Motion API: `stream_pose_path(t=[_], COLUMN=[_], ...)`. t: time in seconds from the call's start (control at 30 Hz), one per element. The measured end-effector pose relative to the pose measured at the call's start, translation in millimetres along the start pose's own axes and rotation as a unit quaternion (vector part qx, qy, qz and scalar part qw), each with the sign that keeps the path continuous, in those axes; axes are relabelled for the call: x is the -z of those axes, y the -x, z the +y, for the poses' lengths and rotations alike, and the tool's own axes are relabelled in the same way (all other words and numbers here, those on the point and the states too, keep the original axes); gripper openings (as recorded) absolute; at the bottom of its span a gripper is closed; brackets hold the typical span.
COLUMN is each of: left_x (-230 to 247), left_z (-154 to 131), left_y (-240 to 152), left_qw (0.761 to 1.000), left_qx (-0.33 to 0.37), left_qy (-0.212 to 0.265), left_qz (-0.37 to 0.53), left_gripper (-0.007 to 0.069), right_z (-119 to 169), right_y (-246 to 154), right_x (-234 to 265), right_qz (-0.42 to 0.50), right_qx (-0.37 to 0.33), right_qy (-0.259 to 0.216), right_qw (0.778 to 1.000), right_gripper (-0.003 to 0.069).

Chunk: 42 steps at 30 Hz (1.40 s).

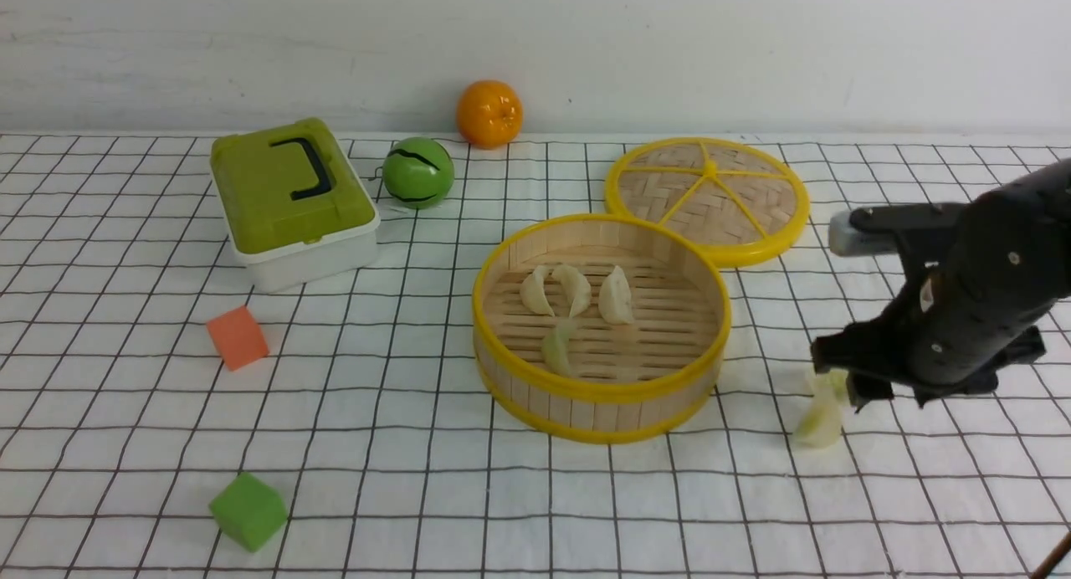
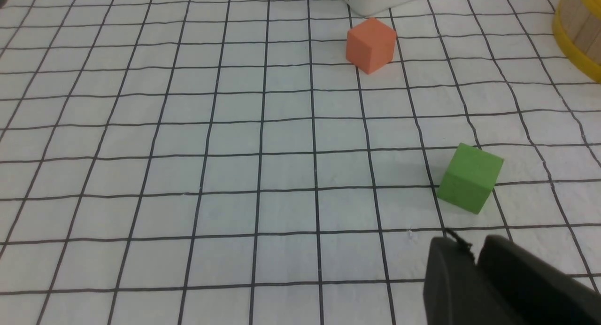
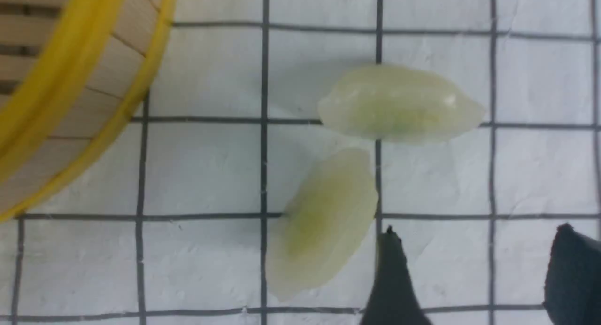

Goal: Put the dumplings into the steamer on the table with the white tablecloth.
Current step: 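Reach for and grasp a dumpling lying on the table beside the steamer, then place the dumpling in the bamboo steamer basket with the right gripper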

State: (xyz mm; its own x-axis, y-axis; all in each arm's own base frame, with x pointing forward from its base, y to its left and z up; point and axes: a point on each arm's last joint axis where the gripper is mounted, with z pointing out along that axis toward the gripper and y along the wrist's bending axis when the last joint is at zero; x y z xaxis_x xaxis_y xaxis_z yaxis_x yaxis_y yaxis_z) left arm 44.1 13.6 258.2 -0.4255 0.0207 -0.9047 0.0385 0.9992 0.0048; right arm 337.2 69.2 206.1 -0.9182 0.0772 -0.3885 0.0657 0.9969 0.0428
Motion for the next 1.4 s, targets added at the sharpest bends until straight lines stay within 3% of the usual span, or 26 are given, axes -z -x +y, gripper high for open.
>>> stream_pose_path(t=[0.27,0.43,0.6,0.77,1.07,1.23,1.4], left_x=[0,0,0,0,0,0,0], left_z=[0,0,0,0,0,0,0], left_y=[0,0,0,0,0,0,0], left_qw=[1.000,1.000,1.000,1.000,1.000,1.000,1.000], left_qx=[0.000,0.000,0.000,0.000,0.000,0.000,0.000], left_qy=[0.000,0.000,0.000,0.000,0.000,0.000,0.000], left_qz=[0.000,0.000,0.000,0.000,0.000,0.000,0.000], left_gripper=[0.0090,0.0092,0.0092,0.0092,0.0093,0.0096,0.0104], right_z=[18,17,16,15,12,42,104], right_y=[1,-3,-5,-5,8,17,22], right_x=[-15,-39,-49,-47,8,49,46], right_qz=[-0.009,0.013,0.025,0.022,-0.047,-0.142,-0.198], right_qx=[-0.022,-0.005,0.003,0.011,0.035,0.084,0.159], right_qy=[0.080,0.061,0.051,0.047,0.050,0.096,0.151], right_qw=[0.996,0.998,0.998,0.999,0.997,0.982,0.955], right_gripper=[0.0421,0.0402,0.0316,0.0312,0.0309,0.0309,0.0309])
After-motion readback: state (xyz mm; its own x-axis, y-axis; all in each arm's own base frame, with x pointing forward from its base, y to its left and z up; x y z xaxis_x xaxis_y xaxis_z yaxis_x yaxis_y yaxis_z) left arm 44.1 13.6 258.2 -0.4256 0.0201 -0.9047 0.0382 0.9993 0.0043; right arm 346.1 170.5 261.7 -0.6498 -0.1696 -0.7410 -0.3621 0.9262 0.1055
